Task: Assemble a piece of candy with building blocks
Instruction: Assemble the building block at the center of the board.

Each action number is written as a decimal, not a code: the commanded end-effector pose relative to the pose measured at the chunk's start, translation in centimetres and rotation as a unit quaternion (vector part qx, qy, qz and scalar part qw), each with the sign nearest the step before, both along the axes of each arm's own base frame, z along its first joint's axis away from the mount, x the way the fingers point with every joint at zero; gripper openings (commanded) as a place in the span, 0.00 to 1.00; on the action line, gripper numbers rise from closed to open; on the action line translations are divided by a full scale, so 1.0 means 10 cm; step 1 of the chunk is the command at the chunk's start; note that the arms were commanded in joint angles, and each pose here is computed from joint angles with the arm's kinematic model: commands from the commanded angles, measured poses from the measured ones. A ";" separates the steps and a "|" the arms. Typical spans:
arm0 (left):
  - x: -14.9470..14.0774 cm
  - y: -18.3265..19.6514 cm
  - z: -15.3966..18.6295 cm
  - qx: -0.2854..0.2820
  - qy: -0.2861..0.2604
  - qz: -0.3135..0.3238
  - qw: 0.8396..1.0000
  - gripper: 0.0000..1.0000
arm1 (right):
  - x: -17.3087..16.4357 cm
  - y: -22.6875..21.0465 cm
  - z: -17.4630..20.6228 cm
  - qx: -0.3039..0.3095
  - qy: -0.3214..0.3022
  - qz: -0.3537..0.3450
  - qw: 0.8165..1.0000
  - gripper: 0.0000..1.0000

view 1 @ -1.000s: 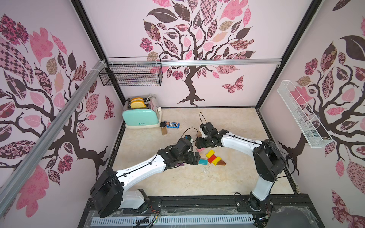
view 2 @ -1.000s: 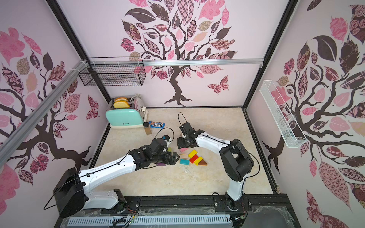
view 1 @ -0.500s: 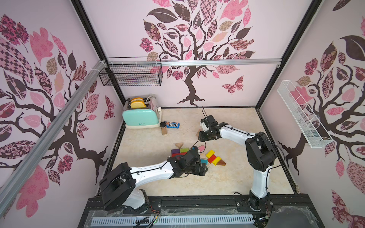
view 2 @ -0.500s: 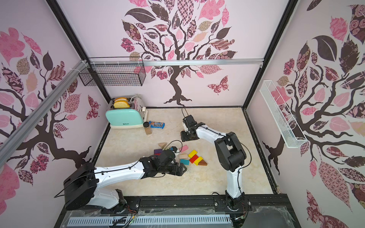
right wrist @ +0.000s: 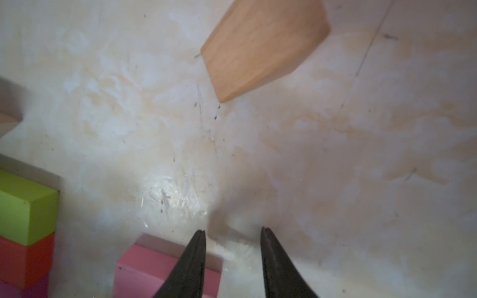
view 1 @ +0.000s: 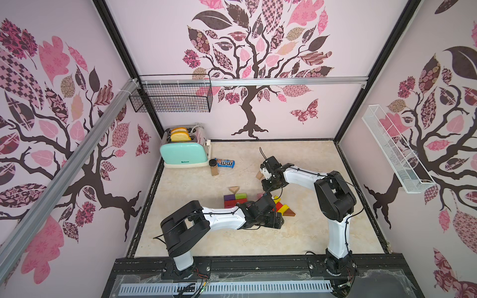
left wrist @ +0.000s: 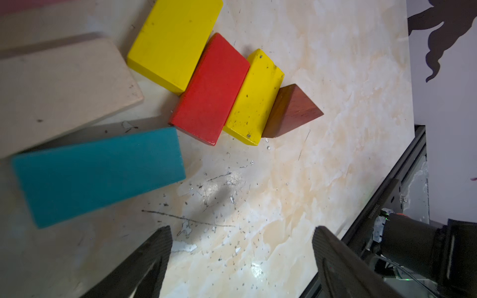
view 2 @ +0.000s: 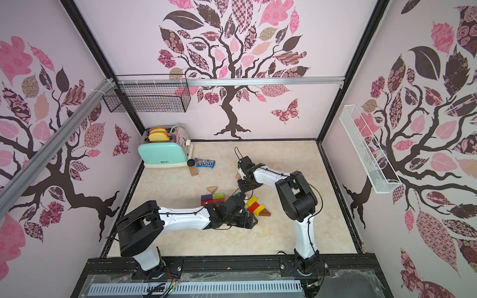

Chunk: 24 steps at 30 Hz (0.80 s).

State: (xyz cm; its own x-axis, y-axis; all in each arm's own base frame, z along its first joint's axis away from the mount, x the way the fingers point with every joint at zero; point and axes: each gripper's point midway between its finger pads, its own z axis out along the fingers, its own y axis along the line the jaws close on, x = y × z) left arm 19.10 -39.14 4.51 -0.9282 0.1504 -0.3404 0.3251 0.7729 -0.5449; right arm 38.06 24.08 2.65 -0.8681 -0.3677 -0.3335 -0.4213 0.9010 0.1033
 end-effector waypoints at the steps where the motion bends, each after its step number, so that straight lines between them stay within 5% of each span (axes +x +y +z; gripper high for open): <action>1: 0.10 -0.06 -0.01 -0.009 0.004 0.008 1.000 0.89 | -0.12 -0.09 -0.03 -0.026 0.007 0.013 1.000 0.35; 12: 0.39 0.07 -0.13 -0.023 0.013 0.040 0.999 0.87 | -0.35 -0.10 -0.05 -0.029 0.017 0.032 0.999 0.34; 24: 0.39 0.08 -0.11 -0.028 0.015 0.035 0.999 0.87 | -0.30 -0.12 0.07 -0.027 -0.005 0.022 0.999 0.40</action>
